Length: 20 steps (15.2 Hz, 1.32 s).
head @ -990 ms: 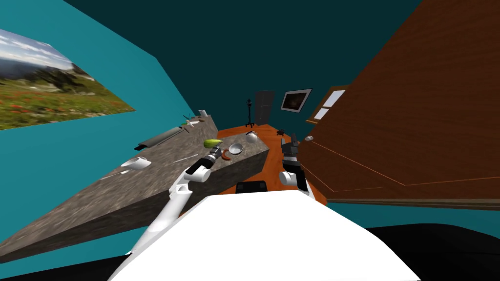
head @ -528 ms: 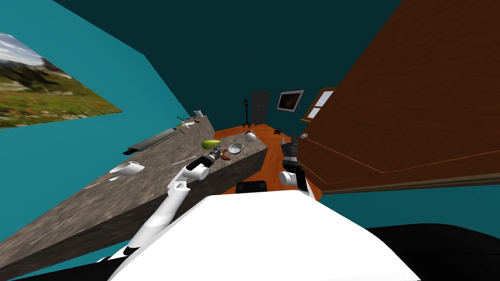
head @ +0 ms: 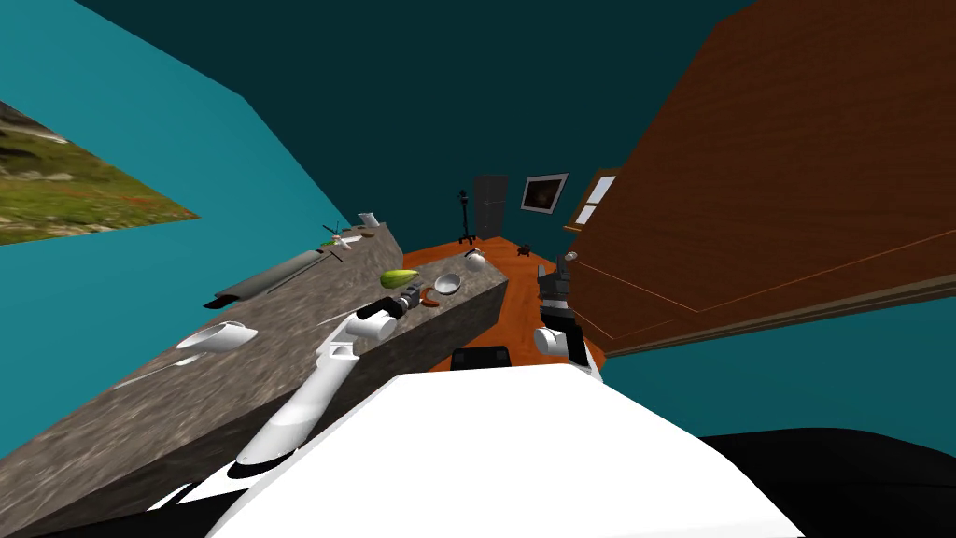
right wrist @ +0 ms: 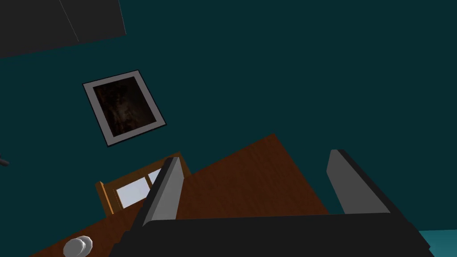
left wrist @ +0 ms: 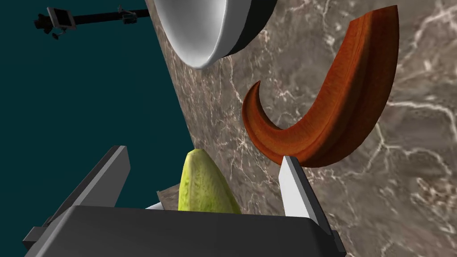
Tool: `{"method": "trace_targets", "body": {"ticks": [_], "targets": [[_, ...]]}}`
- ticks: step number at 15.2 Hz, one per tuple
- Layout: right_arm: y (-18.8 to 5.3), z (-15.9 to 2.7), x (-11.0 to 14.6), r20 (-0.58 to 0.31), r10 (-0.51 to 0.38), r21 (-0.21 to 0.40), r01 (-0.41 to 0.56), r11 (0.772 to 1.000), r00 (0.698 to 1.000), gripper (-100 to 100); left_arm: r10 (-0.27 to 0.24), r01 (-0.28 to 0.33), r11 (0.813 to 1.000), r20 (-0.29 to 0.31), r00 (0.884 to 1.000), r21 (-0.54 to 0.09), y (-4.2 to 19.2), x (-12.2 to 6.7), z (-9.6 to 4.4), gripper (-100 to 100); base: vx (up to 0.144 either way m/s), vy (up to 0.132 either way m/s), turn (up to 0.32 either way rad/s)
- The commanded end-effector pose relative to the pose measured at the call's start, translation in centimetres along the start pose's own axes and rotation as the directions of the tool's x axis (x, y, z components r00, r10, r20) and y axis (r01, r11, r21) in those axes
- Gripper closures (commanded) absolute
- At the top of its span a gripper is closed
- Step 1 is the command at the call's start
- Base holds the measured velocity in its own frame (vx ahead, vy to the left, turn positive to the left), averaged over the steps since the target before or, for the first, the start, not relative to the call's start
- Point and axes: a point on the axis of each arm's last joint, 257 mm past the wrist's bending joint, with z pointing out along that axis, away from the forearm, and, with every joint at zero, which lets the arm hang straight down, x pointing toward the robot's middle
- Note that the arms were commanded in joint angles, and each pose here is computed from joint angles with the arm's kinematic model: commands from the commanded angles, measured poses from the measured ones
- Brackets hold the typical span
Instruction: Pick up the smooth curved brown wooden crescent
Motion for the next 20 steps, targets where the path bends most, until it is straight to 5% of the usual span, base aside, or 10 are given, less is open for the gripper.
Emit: {"method": "trace_targets", "body": {"ticks": [1,10,20], "targets": [[0.0,0.0,0.0,0.0,0.0,0.0,0.0,1.0,1.0,0,0.001,-0.001,0.999,0.0,1.0,-0.052,1.0,-0.5,0.1,-100,-0.039,0.045,-0.2],[0.0,0.0,0.0,0.0,0.0,0.0,0.0,1.0,1.0,0,0.002,-0.001,0.977,0.003,1.0,-0.212,4.2,-1.9,-0.1,-100,-0.024,0.031,-0.094],[0.0,0.0,0.0,0.0,0.0,0.0,0.0,1.0,1.0,0,-0.009,0.009,0.901,0.004,1.0,-0.434,8.2,-4.2,-1.5,-100,-0.016,0.024,-0.145]]}}
